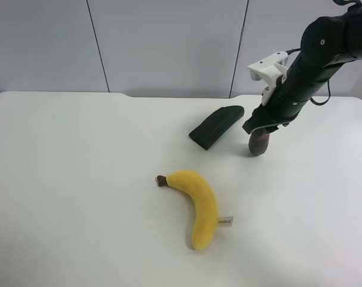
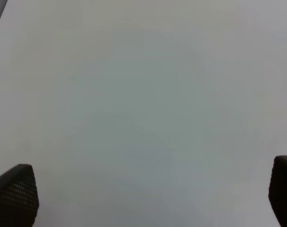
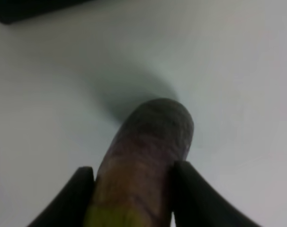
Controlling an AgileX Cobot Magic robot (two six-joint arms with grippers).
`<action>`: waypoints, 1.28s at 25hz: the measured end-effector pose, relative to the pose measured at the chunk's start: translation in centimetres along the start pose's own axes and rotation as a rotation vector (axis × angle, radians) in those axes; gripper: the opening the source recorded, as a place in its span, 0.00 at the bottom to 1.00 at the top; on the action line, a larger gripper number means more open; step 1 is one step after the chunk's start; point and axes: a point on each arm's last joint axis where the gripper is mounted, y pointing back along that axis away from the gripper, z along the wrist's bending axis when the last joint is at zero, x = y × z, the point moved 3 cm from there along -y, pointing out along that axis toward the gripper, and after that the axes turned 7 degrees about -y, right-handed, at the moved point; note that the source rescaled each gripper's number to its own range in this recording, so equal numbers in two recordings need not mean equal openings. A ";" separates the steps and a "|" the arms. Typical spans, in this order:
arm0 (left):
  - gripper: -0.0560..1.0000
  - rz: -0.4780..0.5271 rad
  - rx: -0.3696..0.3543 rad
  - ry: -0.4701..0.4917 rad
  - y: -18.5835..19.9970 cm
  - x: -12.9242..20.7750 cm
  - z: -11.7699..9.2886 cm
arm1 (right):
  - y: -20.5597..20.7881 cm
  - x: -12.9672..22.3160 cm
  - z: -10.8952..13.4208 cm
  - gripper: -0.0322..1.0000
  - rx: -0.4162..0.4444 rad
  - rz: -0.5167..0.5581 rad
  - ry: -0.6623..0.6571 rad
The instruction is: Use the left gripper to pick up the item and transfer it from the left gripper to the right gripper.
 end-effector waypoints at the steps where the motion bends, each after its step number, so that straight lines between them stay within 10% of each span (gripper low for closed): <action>1: 1.00 0.000 0.000 0.000 0.0 0.0 0.0 | 0.0 0.0 0.0 0.03 0.000 0.001 0.000; 8: 1.00 0.000 0.000 0.000 0.0 0.0 0.0 | 0.0 0.5 0.1 0.12 -0.008 0.039 0.000; 17: 1.00 0.000 0.000 0.000 0.0 0.0 0.0 | -0.1 1.2 0.4 0.91 -0.030 0.100 -0.030; 32: 1.00 0.000 0.000 0.000 0.0 0.0 0.0 | 2.5 1.0 0.4 0.95 -0.026 0.067 -0.039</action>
